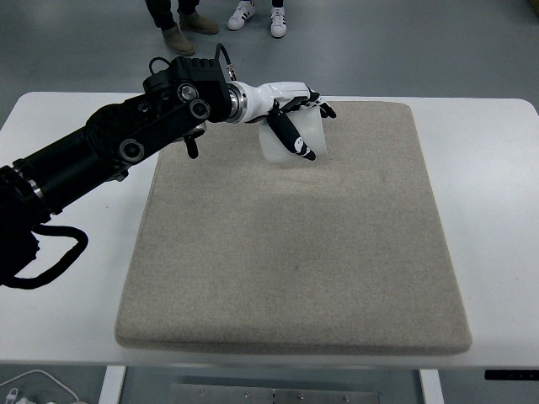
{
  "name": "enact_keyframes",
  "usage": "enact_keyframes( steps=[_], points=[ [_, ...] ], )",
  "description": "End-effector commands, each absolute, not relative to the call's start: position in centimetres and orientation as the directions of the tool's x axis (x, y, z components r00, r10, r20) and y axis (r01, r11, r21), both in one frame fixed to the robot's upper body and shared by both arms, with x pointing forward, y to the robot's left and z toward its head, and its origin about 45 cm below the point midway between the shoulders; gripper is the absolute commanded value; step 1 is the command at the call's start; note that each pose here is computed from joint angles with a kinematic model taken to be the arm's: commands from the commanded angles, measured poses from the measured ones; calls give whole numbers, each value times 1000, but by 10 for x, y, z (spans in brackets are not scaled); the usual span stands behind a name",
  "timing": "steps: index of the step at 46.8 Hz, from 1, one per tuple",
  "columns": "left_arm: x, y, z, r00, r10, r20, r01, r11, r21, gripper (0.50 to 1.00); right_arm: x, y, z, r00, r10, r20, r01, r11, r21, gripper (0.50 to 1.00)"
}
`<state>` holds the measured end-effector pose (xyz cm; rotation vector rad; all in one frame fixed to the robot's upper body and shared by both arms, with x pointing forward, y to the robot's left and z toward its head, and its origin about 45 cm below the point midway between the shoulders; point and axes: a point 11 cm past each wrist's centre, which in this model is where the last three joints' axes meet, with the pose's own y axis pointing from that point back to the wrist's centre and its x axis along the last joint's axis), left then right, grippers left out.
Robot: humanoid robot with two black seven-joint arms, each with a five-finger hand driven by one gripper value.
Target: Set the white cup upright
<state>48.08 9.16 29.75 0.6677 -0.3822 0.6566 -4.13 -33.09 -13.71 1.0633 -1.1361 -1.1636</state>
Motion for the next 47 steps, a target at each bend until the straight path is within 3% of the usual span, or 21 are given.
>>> enact_keyframes(
  steps=[1, 25, 47],
  points=[
    [483, 97, 304, 742, 492, 455, -665, 626, 408, 576, -41, -331, -137, 45, -994, 98, 121, 103, 987, 930],
    [501, 165, 335, 654, 752, 83, -755, 640, 144, 581, -41, -331, -137, 45, -994, 98, 121, 103, 987, 930],
    [507, 226, 308, 558, 819, -133, -830, 556, -52, 585, -42, -331, -137, 45, -994, 98, 122, 103, 987, 930]
  ],
)
